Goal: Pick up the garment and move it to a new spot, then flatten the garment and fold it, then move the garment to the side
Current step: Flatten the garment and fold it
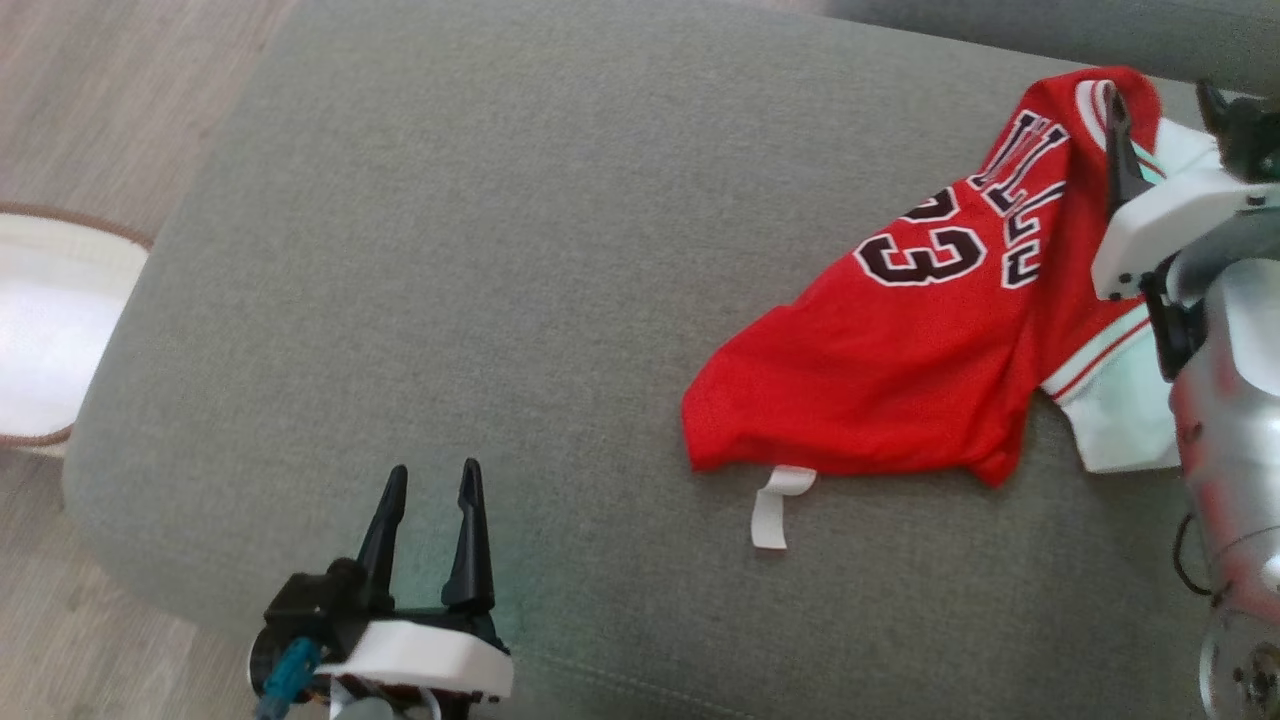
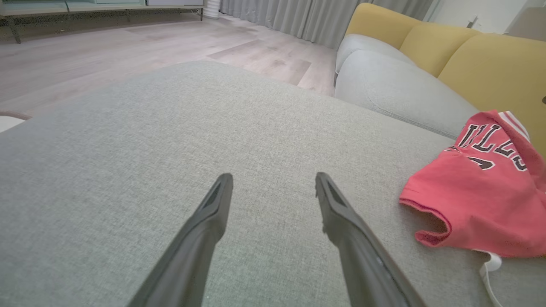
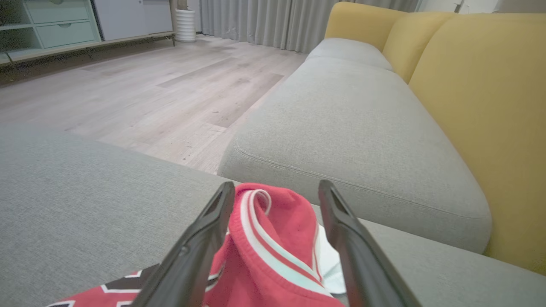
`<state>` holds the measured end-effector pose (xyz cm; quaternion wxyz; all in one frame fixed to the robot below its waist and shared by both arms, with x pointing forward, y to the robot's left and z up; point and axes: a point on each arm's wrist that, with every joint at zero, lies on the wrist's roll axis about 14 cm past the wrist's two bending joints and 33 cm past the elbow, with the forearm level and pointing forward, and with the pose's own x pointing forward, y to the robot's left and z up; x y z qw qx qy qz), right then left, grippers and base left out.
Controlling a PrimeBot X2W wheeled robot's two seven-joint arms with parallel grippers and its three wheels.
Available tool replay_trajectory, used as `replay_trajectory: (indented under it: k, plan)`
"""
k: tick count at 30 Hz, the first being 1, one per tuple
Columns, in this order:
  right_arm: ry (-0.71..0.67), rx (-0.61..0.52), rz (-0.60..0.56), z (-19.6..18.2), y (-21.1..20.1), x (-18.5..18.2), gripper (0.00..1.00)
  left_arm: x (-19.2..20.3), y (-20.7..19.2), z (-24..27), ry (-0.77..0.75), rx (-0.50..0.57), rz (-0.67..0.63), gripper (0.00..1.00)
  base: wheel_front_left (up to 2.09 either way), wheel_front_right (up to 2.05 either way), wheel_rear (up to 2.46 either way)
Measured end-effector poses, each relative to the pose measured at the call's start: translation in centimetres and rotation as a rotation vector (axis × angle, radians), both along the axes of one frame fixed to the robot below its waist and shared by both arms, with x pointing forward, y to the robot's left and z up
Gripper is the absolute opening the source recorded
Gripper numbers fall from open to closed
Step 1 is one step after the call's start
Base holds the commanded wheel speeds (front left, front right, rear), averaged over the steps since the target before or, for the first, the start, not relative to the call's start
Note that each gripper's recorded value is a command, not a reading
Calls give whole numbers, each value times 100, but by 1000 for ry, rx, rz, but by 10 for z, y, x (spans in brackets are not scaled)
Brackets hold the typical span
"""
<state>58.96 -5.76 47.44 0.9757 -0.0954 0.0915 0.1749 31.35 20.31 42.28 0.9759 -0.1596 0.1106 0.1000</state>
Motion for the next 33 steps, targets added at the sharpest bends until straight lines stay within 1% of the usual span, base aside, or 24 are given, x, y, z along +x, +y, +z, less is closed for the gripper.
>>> replay_trajectory:
  k: [5,8,14,16,17,23,27,30,31,32,33]
  plan:
    - [-12,-20,-45,5,-28,-4,100,5,-6,4,-21,-1,-30,100,0,0,0]
    - [-12,-32,-75,3,-47,-14,100,7,-8,7,-33,-3,-39,100,0,0,0]
    - [74,-47,-141,-36,-85,-58,100,9,-22,6,-36,-16,-85,100,0,0,0]
    - [96,-36,-175,-44,-97,-71,100,11,-27,8,-42,-17,-101,100,0,0,0]
    - [125,-25,-199,-54,-103,-84,100,14,-30,9,-48,-18,-115,100,0,0,0]
    - [218,-17,-239,-83,-111,-112,100,16,-33,9,-49,-14,-135,100,0,0,0]
    - [243,-20,-262,-86,-117,-115,100,15,-34,10,-50,-13,-138,100,0,0,0]
    - [268,-12,-266,-89,-114,-117,100,13,-34,10,-49,-12,-139,100,0,0,0]
    - [283,-7,-265,-91,-112,-119,85,13,-34,10,-51,-12,-140,100,0,0,0]
    - [296,2,-265,-94,-109,-122,61,13,-34,11,-54,-12,-141,100,0,0,0]
    - [313,13,-268,-97,-107,-124,44,13,-34,11,-50,-11,-142,100,0,0,0]
